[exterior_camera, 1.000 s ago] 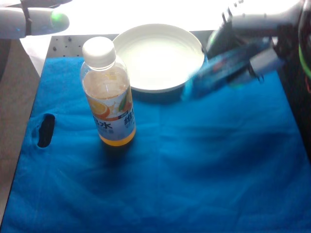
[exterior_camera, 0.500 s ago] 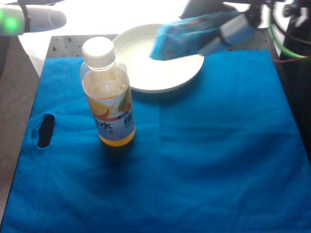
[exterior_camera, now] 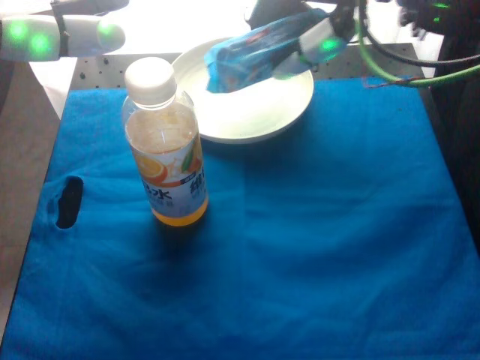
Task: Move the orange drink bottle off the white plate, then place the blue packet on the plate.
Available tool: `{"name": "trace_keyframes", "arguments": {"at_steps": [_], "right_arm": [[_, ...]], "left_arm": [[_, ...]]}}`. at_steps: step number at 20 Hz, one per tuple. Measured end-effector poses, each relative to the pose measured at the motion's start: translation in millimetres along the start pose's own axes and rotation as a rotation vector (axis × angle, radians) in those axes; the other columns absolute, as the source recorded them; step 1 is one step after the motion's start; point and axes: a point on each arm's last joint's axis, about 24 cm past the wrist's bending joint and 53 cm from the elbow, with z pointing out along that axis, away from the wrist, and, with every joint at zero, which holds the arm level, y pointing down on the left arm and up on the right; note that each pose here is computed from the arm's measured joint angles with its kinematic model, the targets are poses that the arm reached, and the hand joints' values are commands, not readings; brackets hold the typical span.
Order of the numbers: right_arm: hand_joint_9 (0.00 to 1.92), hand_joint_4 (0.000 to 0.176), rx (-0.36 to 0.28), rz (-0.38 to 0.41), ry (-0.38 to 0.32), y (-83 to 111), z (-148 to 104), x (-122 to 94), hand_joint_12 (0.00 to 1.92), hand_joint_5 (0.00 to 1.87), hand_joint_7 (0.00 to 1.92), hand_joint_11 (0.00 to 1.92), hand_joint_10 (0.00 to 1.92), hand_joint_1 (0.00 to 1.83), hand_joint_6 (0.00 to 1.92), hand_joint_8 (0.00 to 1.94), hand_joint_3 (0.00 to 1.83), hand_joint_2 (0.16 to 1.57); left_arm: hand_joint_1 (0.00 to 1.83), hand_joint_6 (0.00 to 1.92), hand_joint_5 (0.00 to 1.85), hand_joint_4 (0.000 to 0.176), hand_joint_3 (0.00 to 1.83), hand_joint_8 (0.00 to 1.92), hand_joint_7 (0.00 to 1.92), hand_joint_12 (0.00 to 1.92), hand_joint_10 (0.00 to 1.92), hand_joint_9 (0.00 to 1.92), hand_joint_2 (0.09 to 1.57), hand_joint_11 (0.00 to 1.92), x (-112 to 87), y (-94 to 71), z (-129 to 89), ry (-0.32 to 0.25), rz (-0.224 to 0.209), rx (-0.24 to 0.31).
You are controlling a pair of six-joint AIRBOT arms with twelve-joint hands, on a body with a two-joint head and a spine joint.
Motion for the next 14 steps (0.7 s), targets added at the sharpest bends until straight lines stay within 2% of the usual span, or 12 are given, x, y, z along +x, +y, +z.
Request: {"name": "trace_keyframes", "arguments": {"at_steps": [1, 4, 5, 6, 7, 8, 9, 10, 11, 12, 13, 14], "right_arm": [[0.89, 0.0, 0.0, 0.001, 0.002, 1.2, 5, 3, 1.52, 1.06, 0.98, 0.76, 1.12, 1.24, 0.66, 1.18, 0.0, 1.11], [1.0, 0.0, 0.004, 0.002, 0.0, 1.5, 15, 6, 1.25, 1.07, 0.93, 0.63, 0.46, 1.23, 0.84, 1.06, 0.0, 1.11], [1.03, 0.0, 0.009, 0.002, -0.003, 0.3, 17, 6, 1.32, 1.07, 0.91, 0.67, 0.43, 1.22, 0.79, 1.15, 0.0, 1.12], [0.96, 0.0, 0.013, 0.002, -0.006, -0.8, 18, 6, 1.5, 1.07, 0.9, 0.71, 0.75, 1.24, 0.69, 1.26, 0.0, 1.12], [0.89, 0.0, 0.024, 0.001, -0.011, -3.6, 18, 4, 1.59, 1.0, 0.9, 0.71, 1.03, 1.24, 0.76, 1.31, 0.0, 1.14], [0.92, 0.0, 0.031, 0.001, -0.013, -5.0, 19, 4, 1.6, 0.97, 0.94, 0.78, 1.16, 1.25, 0.77, 1.29, 0.0, 1.14], [0.95, 0.0, 0.037, 0.0, -0.016, -6.3, 20, 4, 1.69, 0.94, 0.92, 0.83, 1.37, 1.25, 0.78, 1.35, 0.0, 1.15], [0.99, 0.0, 0.038, 0.001, -0.016, -6.3, 22, 5, 1.82, 0.91, 0.92, 0.91, 1.61, 1.25, 1.01, 1.21, 0.0, 1.15], [1.03, 0.0, 0.04, -0.001, -0.016, -6.4, 23, 5, 1.9, 0.98, 0.97, 1.05, 1.86, 1.19, 0.94, 1.6, 0.0, 1.12], [1.09, 0.0, 0.045, -0.003, -0.019, -8.1, 24, 4, 1.92, 0.98, 0.98, 1.15, 1.91, 1.17, 0.95, 1.75, 0.0, 1.11], [0.93, 0.0, 0.048, -0.002, -0.022, -8.7, 26, 4, 1.92, 0.91, 0.93, 0.99, 1.8, 1.23, 1.05, 1.29, 0.0, 1.14], [0.91, 0.0, 0.048, 0.0, -0.02, -8.8, 28, 7, 1.83, 0.96, 0.98, 0.9, 1.57, 1.26, 0.83, 1.23, 0.0, 1.13]], "left_arm": [[0.0, 0.0, 0.0, 0.118, 0.02, 0.0, 0.0, 0.0, 0.0, 0.0, 0.91, 0.0, 0.5, 0.0, 2, 0.001, -0.005, 0.0], [0.0, 0.0, 0.0, 0.14, 0.0, 0.0, 0.0, 0.0, 0.0, 0.0, 0.88, 0.0, 1.6, -4.2, 5, 0.005, 0.002, 0.012], [0.0, 0.0, 0.0, 0.149, 0.0, 0.0, 0.0, 0.0, 0.0, 0.0, 0.86, 0.0, 1.5, -5.4, 5, 0.004, -0.005, 0.017], [0.0, 0.0, 0.0, 0.152, 0.0, 0.0, 0.0, 0.0, 0.0, 0.0, 0.86, 0.0, 3.2, -6.5, 6, 0.008, -0.004, 0.021], [0.0, 0.0, 0.0, 0.152, 0.0, 0.0, 0.0, 0.0, 0.0, 0.0, 0.85, 0.0, 5.4, -7.9, 8, 0.012, -0.005, 0.026], [0.0, 0.0, 0.0, 0.147, 0.0, 0.0, 0.0, 0.0, 0.0, 0.0, 0.87, 0.0, 8.0, -10.1, 9, 0.016, -0.008, 0.033], [0.0, 0.0, 0.0, 0.152, 0.0, 0.0, 0.0, 0.0, 0.0, 0.0, 0.88, 0.0, 8.8, -11.3, 10, 0.018, -0.006, 0.036], [0.0, 0.0, 0.0, 0.147, 0.0, 0.0, 0.0, 0.0, 0.0, 0.0, 0.88, 0.0, 8.8, -13.0, 10, 0.019, -0.006, 0.043], [0.0, 0.0, 0.0, 0.15, 0.0, 0.0, 0.0, 0.0, 0.0, 0.0, 0.87, 0.0, 7.6, -14.7, 10, 0.016, -0.008, 0.048], [0.0, 0.0, 0.0, 0.151, 0.0, 0.0, 0.0, 0.0, 0.0, 0.0, 0.88, 0.0, 7.2, -16.0, 10, 0.016, -0.006, 0.052], [0.0, 0.0, 0.0, 0.149, 0.01, 0.0, 0.0, 0.0, 0.0, 0.0, 0.89, 0.0, 6.0, -18.0, 10, 0.013, -0.009, 0.058], [0.0, 0.0, 0.0, 0.15, 0.01, 0.0, 0.0, 0.0, 0.0, 0.0, 0.9, 0.0, 5.5, -18.9, 11, 0.012, -0.009, 0.06]]}}
